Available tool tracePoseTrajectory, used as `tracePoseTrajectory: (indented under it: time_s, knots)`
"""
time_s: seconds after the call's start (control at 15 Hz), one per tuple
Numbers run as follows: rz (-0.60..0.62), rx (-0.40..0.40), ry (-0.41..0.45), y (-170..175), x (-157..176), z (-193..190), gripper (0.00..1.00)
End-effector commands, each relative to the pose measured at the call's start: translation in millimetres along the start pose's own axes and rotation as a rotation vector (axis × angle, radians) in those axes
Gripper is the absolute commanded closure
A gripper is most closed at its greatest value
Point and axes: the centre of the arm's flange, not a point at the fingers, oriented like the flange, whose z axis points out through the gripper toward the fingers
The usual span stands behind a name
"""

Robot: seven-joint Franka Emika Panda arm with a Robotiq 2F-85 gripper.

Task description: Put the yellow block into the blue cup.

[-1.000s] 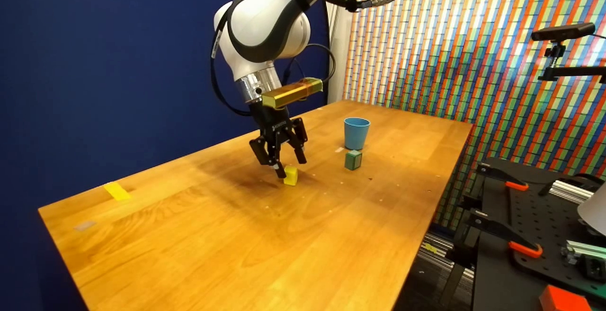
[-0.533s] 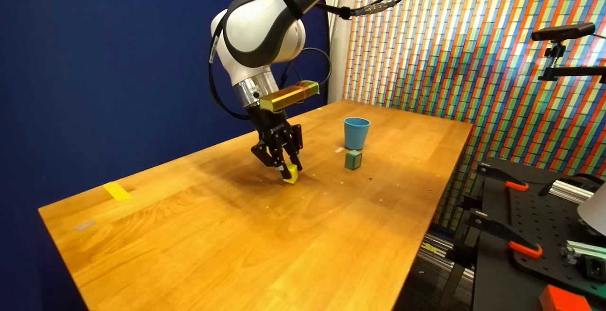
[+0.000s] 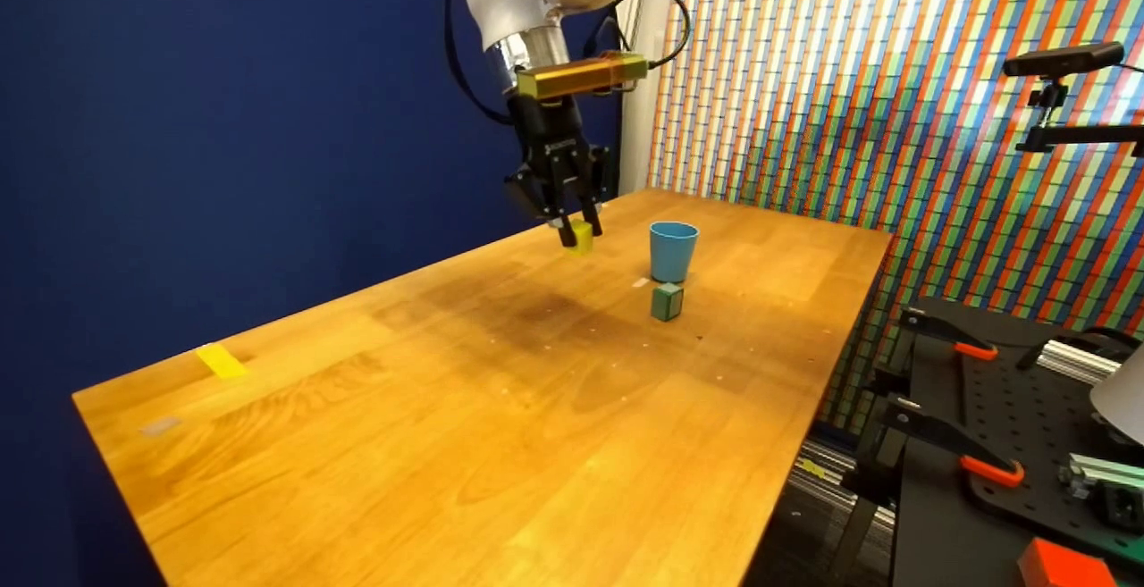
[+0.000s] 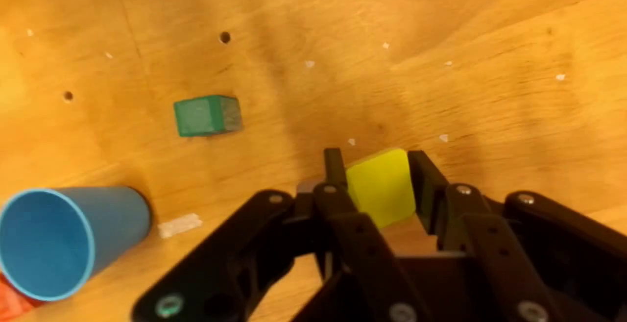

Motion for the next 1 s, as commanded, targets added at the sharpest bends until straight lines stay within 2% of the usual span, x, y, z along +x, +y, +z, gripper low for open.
tracePoseTrajectory:
  time_s: [0.0,0.2,0.47,0.87,0.93]
  knots:
    - [0.187,0.061,0.000,80,-41,-13,0.85]
    - [0.337,0.097,-0.013,128,-49,-18,0.85]
    - [0.525,0.153,-0.021,171,-46,-18,0.85]
    - [0.772,0.175,-0.046,207,-23,-12,0.85]
    - [0.825,0.188,-0.077,213,-18,-11,0.85]
